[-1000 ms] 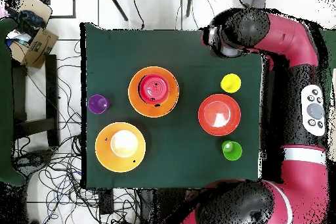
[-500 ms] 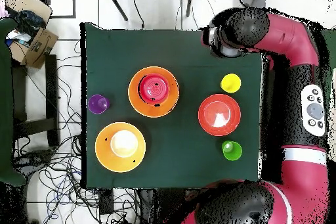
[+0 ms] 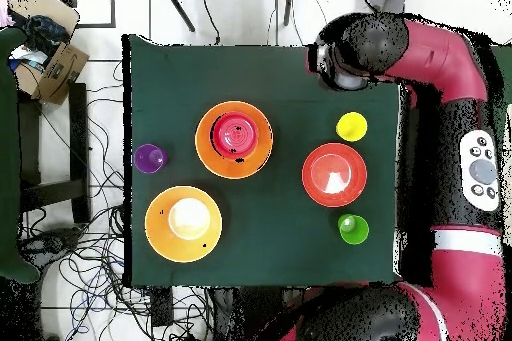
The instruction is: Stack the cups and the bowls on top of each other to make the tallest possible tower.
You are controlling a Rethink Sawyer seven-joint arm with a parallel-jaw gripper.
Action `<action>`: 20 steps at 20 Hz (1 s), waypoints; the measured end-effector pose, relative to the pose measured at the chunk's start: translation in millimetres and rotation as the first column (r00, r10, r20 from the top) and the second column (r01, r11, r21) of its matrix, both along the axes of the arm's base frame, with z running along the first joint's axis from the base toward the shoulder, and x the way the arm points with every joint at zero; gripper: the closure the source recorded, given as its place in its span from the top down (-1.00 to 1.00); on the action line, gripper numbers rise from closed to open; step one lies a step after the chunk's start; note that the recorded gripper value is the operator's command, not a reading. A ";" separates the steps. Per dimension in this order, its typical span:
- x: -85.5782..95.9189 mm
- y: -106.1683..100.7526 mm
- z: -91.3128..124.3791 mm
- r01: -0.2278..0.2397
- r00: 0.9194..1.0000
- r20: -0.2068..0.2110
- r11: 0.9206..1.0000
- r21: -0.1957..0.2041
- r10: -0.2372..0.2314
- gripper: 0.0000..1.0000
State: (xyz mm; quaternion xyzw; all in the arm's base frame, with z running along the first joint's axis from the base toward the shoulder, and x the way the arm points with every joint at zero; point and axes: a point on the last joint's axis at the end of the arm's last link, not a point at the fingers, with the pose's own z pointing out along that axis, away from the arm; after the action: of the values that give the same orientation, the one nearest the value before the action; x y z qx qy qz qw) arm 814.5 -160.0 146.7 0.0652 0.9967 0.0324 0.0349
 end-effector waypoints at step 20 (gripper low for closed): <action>-16.3 -1.7 13.5 -0.021 1.000 -0.018 1.000 -0.023 0.020 1.00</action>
State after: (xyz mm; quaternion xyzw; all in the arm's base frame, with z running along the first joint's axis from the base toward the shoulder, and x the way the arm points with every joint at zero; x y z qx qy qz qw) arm 798.2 -161.7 160.2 0.0549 0.9979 0.0205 0.0263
